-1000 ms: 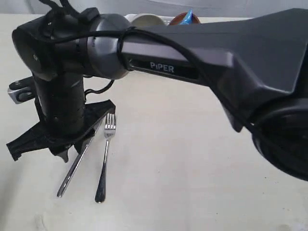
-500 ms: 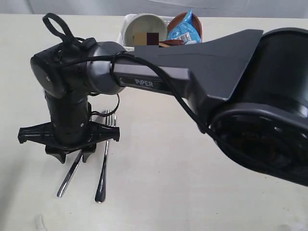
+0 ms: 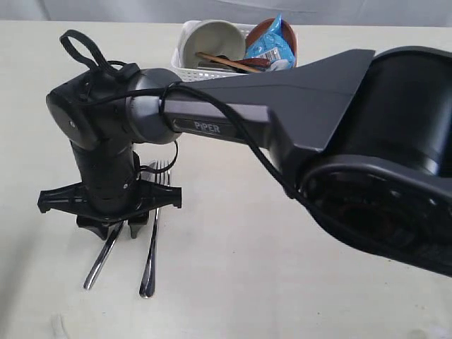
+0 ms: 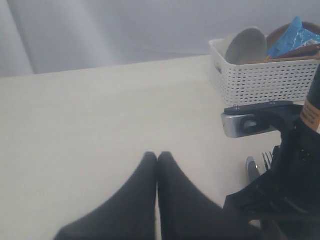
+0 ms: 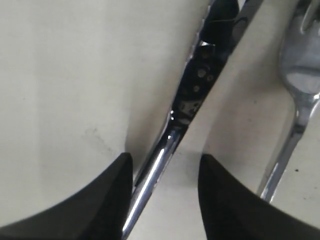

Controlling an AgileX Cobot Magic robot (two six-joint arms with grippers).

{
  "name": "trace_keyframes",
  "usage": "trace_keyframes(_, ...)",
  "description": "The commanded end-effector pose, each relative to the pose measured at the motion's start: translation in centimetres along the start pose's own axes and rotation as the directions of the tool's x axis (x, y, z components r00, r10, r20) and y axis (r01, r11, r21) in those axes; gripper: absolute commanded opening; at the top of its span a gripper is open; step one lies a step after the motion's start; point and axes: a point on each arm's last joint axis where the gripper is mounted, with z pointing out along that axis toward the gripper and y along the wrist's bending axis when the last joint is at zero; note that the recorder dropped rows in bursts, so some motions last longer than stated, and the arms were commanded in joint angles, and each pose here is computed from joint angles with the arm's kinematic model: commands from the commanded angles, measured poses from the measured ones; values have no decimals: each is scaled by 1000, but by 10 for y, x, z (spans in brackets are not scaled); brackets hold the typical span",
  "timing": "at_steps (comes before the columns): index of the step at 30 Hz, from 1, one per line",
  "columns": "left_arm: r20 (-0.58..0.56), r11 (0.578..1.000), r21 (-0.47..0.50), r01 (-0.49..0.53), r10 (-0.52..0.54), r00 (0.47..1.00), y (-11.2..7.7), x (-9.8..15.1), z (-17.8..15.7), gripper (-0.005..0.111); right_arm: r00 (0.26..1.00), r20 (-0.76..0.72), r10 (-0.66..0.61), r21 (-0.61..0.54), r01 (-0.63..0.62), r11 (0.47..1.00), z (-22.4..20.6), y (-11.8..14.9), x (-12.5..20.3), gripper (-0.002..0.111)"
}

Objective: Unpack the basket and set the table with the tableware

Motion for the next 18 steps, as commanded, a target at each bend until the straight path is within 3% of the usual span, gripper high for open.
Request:
trace_keyframes(1,13,1000,7,8,-8,1000,0,0,0,0,999,10,-49,5,49,999,5,1,0,41)
trace_keyframes(10,13,1000,7,8,-8,1000,0,0,0,0,999,7,-34,12,34,999,7,0,0,41)
trace_keyframes(12,13,1000,7,8,-8,1000,0,0,0,0,1000,9,-26,9,25,1000,10,2,0,32)
trace_keyframes(15,13,1000,7,8,-8,1000,0,0,0,0,999,18,-26,-4,26,1000,11,3,0,8)
trace_keyframes(18,13,1000,7,8,-8,1000,0,0,0,0,999,19,-33,-5,33,999,10,4,0,0)
